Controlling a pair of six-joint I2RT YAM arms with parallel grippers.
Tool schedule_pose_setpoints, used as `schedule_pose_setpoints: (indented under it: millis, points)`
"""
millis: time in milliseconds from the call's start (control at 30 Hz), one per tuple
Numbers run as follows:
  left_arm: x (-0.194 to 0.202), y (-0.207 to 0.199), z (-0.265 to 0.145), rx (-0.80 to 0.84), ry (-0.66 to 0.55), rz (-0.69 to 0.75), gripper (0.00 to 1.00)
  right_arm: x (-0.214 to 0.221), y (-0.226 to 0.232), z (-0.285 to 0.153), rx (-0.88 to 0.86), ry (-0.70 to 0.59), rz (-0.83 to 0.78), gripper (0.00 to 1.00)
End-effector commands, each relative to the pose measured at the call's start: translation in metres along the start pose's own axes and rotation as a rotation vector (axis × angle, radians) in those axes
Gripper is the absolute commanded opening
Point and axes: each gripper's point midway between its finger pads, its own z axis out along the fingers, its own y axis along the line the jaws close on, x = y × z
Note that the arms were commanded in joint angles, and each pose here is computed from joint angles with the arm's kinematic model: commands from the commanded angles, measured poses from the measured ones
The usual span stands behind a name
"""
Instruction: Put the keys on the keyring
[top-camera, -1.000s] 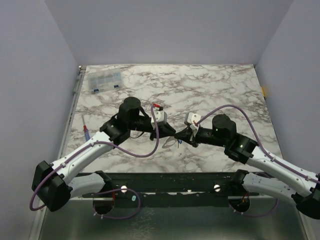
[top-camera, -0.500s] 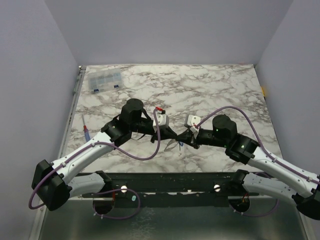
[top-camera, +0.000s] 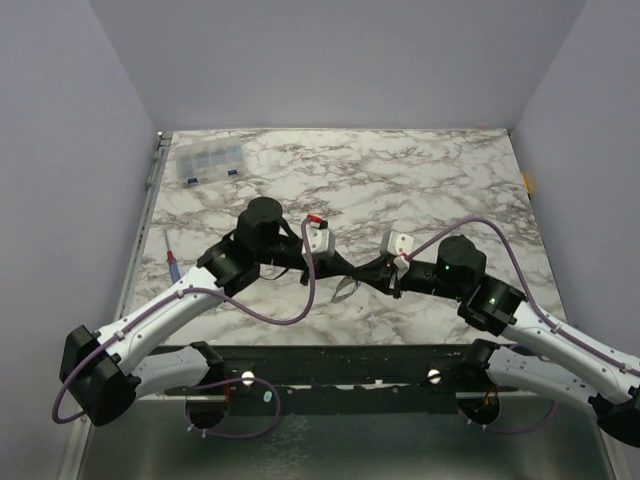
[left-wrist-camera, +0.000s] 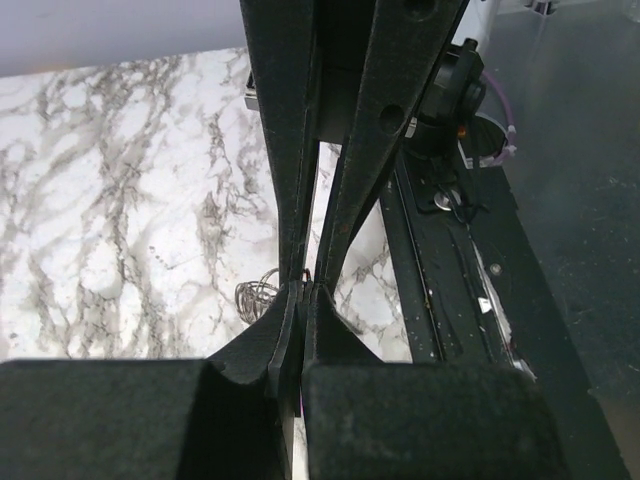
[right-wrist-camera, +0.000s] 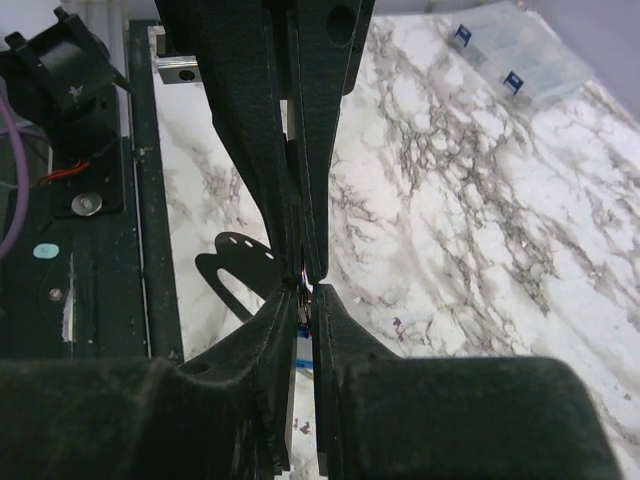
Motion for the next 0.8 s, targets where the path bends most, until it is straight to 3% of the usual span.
schedule_pose_setpoints:
  millis: [0,767]
  points:
    - [-0.011,-0.002,-0.005,-0.025,-0.028,0.021,0.0,-0.049,-0.001,-0.001,0.001,-0.192,-0.053,0.19]
    - [-0.039,0.007,-0.019,-0.11,-0.155,0.08,0.0,-0.045,-0.006,-0.004,0.038,-0.189,-0.034,0.28]
